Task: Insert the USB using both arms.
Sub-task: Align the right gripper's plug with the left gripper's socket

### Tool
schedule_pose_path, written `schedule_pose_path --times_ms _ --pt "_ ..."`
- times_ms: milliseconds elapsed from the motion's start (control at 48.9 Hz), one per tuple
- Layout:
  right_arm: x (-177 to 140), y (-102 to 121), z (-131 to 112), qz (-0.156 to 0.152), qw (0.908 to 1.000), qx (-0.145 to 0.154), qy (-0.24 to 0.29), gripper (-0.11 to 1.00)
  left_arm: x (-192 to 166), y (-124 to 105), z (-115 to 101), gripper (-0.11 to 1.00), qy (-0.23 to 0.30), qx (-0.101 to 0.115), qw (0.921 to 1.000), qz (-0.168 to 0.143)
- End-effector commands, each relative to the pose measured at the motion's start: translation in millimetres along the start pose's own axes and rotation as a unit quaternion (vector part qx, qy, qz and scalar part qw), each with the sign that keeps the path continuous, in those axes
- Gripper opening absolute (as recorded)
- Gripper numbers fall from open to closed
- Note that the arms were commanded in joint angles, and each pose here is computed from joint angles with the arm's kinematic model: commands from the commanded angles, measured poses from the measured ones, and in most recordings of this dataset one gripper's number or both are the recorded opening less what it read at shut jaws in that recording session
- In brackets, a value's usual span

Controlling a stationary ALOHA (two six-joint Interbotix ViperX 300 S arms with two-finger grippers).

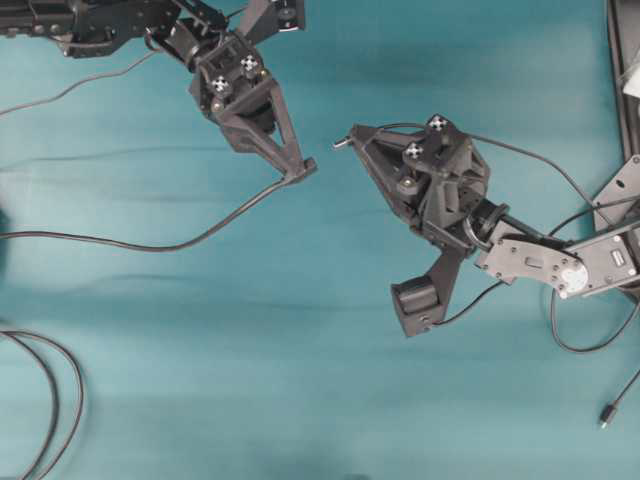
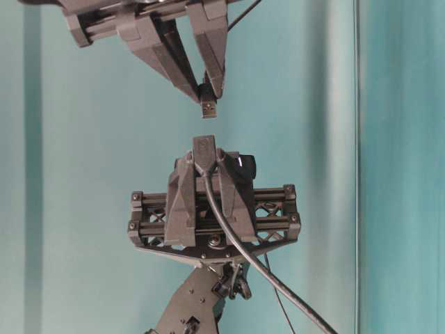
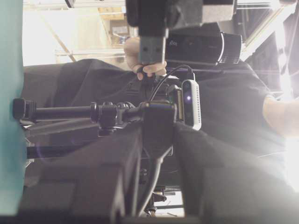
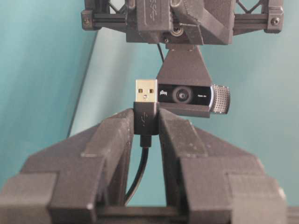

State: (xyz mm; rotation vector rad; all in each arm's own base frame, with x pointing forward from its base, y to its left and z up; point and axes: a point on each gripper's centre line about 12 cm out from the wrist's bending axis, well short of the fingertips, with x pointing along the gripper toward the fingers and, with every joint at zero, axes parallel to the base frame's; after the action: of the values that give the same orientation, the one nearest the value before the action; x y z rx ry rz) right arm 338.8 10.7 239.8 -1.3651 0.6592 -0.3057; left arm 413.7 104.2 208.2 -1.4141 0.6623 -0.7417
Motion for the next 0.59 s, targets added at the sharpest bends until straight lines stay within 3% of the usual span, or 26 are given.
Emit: schedule_pose_path --times_ms 0,573 --pt "-0.5 -12.0 5.2 -0.013 0.9998 0.012 -0.008 0.19 1.7 -9.1 2.2 0.22 0.001 0.006 1.0000 -0.004" --pt "2.2 -9.5 14.0 -0.007 0.9998 0.009 -0.018 0.19 1.8 -8.4 3.5 0.22 -0.003 0.009 1.0000 0.000"
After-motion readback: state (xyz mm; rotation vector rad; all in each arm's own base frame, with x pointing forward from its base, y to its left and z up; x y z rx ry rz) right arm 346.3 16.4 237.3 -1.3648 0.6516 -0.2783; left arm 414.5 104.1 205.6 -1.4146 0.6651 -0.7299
